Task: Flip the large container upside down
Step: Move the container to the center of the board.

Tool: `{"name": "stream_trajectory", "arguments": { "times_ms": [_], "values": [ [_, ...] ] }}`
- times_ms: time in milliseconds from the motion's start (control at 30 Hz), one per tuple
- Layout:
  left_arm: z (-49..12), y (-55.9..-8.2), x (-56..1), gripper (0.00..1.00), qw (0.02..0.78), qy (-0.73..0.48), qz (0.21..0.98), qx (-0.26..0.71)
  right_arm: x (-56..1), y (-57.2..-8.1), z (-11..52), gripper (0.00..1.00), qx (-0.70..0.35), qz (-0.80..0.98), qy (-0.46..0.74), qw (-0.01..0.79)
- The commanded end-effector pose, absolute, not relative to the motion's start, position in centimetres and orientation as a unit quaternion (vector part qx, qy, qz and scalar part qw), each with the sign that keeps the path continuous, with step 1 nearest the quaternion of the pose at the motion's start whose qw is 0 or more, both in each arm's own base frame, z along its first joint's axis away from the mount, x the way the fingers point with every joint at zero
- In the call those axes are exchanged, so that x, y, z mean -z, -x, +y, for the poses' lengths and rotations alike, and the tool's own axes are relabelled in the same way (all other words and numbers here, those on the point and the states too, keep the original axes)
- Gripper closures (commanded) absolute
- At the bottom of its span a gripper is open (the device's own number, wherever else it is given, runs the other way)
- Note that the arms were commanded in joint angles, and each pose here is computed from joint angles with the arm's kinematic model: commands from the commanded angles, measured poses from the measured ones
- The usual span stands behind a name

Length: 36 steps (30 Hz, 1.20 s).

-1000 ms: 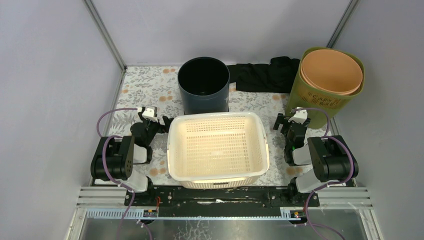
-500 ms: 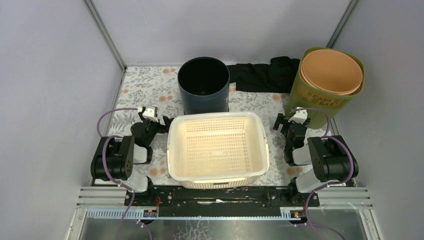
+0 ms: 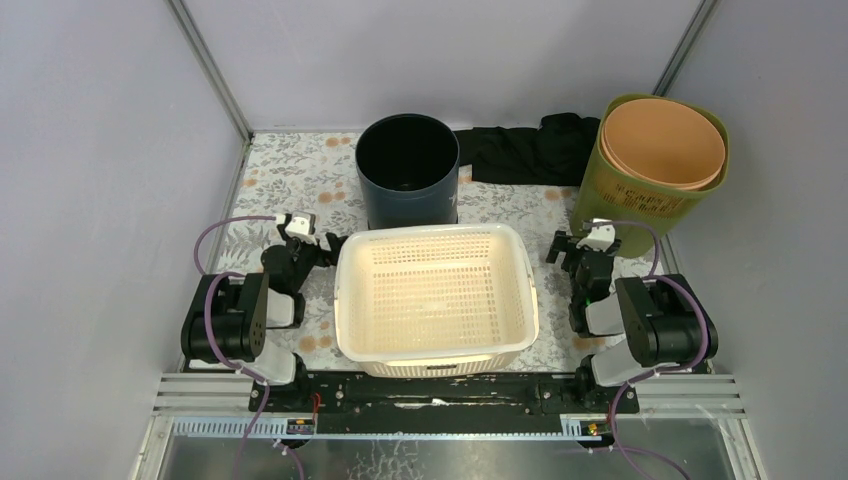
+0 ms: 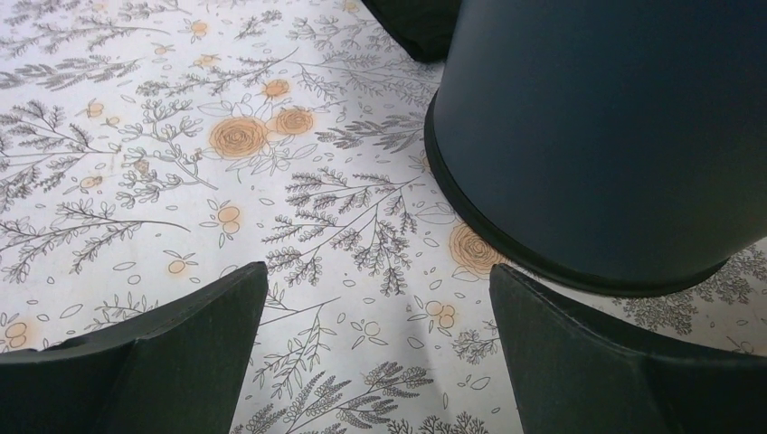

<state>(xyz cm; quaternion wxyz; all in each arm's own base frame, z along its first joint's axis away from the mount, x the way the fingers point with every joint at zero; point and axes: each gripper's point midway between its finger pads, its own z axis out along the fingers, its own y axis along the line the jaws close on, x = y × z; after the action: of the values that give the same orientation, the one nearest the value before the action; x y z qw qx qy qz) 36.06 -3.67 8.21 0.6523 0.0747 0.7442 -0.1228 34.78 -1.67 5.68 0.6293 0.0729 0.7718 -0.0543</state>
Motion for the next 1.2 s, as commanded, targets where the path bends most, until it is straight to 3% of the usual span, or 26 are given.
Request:
{"name": "stream_trajectory", "arguments": {
  "times_ms": [0, 400, 833, 967, 1100, 1167],
  "values": [
    [-3.9, -35.8, -11.0, 0.0, 0.695, -0.104, 0.703, 0.109, -9.7, -34.4, -1.9, 0.01, 0.051, 0.724, -0.078, 0.683],
    [-5.3, -33.5, -16.9, 0.0, 0.728, -0.106, 0.666, 0.124, -20.3, -32.8, -0.3, 0.01, 0.005, 0.684, -0.058, 0.727],
    [-11.3, -29.4, -30.1, 0.0, 0.741, -0.159, 0.577, 0.304, -28.9, -29.4, 4.0, 0.01, -0.166, 0.662, -0.078, 0.727],
    [-11.1, -28.2, -33.3, 0.0, 0.727, -0.09, 0.58, 0.356, -30.9, -27.5, 4.9, 0.01, -0.208, 0.674, -0.099, 0.701],
    [-10.7, -26.6, -36.8, 0.0, 0.718, -0.034, 0.577, 0.387, -34.1, -24.7, 8.2, 0.01, -0.266, 0.681, -0.011, 0.682],
    [-10.5, -25.9, -37.9, 0.0, 0.707, -0.006, 0.585, 0.398, -34.8, -23.8, 8.5, 0.01, -0.284, 0.679, -0.021, 0.676]
  ]
}}
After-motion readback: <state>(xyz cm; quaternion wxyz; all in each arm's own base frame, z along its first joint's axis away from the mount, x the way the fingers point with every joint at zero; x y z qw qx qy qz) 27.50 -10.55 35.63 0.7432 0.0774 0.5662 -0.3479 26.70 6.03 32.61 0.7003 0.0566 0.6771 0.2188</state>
